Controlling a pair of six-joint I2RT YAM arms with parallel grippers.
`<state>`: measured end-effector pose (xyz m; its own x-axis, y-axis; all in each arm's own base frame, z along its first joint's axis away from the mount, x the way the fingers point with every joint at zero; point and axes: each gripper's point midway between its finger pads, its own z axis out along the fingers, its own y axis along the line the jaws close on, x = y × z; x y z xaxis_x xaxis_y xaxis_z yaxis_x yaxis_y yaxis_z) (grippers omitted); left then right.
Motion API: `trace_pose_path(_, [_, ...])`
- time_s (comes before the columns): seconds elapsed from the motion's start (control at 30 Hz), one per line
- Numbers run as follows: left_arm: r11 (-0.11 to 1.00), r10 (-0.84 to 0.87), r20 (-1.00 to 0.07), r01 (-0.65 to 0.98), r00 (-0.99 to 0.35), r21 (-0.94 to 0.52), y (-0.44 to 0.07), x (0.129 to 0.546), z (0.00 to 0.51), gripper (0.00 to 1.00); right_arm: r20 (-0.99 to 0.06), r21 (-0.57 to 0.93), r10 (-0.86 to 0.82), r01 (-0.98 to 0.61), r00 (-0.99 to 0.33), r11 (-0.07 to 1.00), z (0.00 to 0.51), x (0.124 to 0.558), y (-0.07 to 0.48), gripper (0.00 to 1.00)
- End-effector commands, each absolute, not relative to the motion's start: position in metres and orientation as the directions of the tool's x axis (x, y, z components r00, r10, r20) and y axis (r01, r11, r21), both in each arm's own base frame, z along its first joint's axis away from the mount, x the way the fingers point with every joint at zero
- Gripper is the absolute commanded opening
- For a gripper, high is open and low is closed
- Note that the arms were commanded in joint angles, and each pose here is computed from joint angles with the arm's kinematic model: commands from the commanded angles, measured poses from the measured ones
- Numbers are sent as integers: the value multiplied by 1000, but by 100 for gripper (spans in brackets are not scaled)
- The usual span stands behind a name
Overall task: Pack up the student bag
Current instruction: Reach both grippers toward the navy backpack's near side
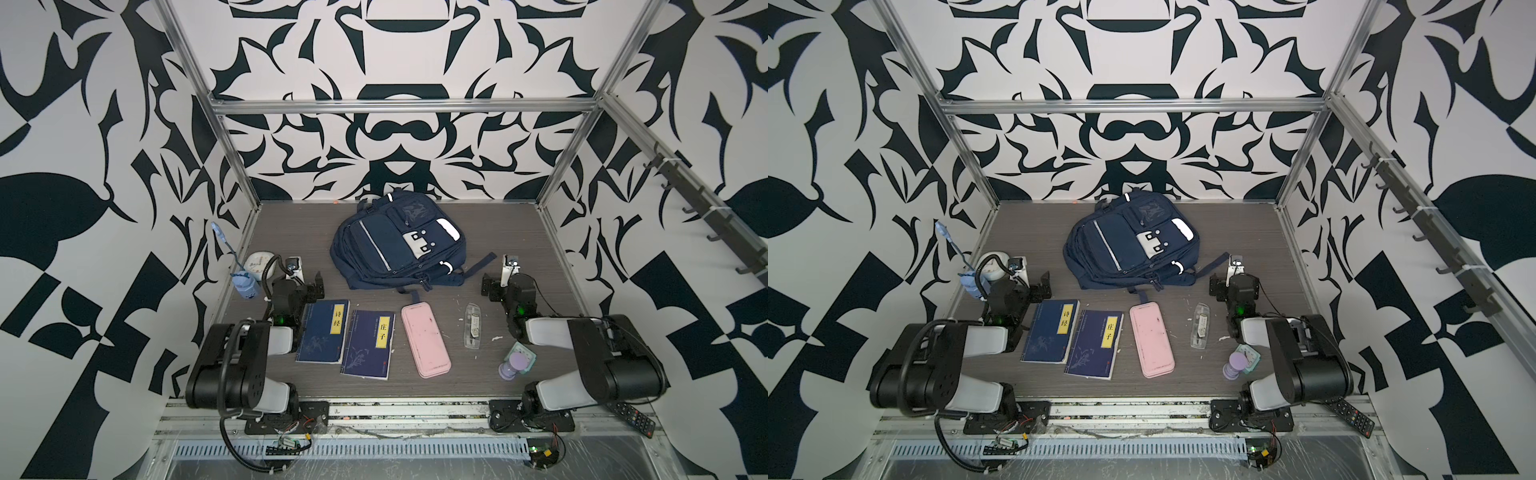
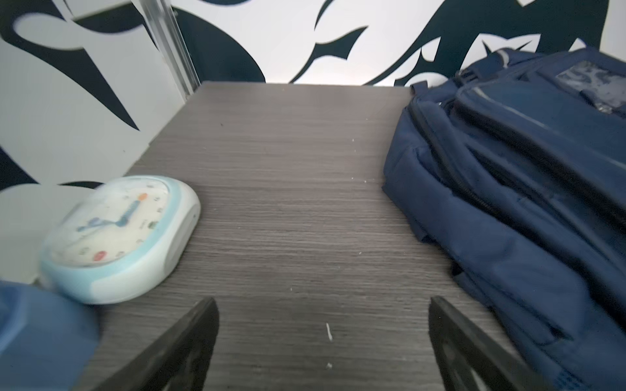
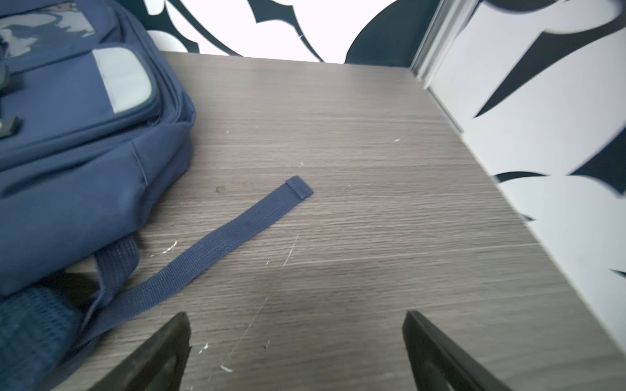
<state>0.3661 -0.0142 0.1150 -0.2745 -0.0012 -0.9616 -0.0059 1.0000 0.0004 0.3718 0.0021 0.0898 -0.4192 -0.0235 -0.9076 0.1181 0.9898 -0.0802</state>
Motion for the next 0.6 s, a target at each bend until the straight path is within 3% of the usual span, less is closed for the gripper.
trace_pose_path(0.0, [994,-72,-988,-92,-138,-59,-7,361,175,99,-925,-65,67,330,-373,942,134,370,-24,100])
trace_pose_path(0.1, [984,-177,-963,-74,-204,-165,-16,368,197,99,-908,36,244,519,-339,854,158,359,-46,100])
trace_pose_path(0.23, [944,-317,-875,-34,-367,-328,-42,386,206,99,-828,120,395,564,-397,817,181,357,-37,100])
trace_pose_path(0.37, [872,-424,-759,4,-494,-490,-74,399,206,99,-789,176,347,355,-507,918,185,369,13,100])
trace_pose_path(0.57, [784,-398,-619,99,-677,-613,-134,401,190,99,-784,63,133,136,-606,989,185,366,89,100])
